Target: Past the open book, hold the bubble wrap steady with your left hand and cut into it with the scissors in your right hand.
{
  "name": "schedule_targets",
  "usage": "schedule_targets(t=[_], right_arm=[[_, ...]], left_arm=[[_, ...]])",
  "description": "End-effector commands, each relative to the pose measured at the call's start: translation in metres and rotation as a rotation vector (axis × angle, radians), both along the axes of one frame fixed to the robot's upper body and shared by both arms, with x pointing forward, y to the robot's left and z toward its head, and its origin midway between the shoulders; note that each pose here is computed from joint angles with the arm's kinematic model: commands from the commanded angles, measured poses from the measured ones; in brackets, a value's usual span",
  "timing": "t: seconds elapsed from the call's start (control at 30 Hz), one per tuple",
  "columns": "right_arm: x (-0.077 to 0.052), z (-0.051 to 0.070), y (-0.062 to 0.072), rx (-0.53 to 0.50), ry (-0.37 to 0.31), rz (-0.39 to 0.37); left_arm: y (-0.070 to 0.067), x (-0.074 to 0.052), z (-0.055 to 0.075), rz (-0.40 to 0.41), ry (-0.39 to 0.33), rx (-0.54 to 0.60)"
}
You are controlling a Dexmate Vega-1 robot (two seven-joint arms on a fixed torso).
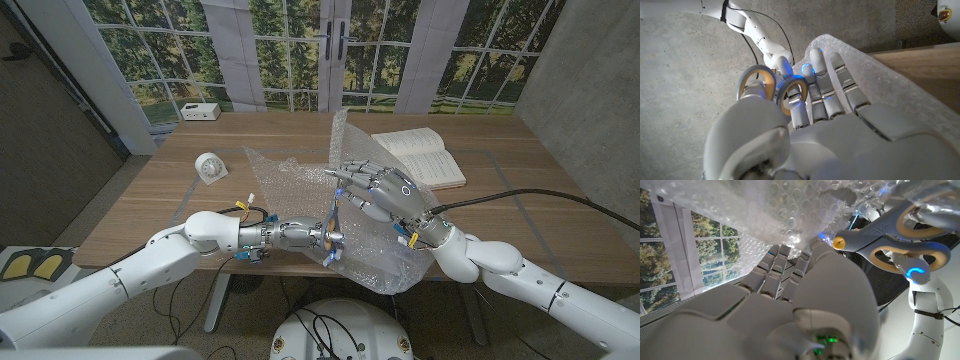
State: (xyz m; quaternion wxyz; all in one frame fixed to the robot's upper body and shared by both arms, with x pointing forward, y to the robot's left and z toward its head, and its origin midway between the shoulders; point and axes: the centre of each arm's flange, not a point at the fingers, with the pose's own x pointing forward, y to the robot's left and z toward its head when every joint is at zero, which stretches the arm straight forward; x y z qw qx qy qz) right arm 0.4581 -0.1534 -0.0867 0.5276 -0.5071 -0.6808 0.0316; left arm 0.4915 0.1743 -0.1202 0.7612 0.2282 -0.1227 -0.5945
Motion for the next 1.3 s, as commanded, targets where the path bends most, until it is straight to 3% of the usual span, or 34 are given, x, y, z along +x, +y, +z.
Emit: schedule_targets(t=[0.03, 0.8, 1.3], right_arm=[[-0.0013, 0.0004, -0.0016, 0.006, -0.005, -0.009], [-0.0025, -0.0052, 0.0006, -0.033, 0.001, -0.016], [-0.0001, -0.0065, 0.0032, -0.041, 0.021, -0.034]], left_arm=[[-0.0054, -0.0008, -0.0002, -0.010, -0.012, -0.006], [-0.0088, -0.0008, -0.0010, -0.035, -0.027, 0.004], [-0.0115, -0.0003, 0.0026, -0.067, -0.040, -0.058]])
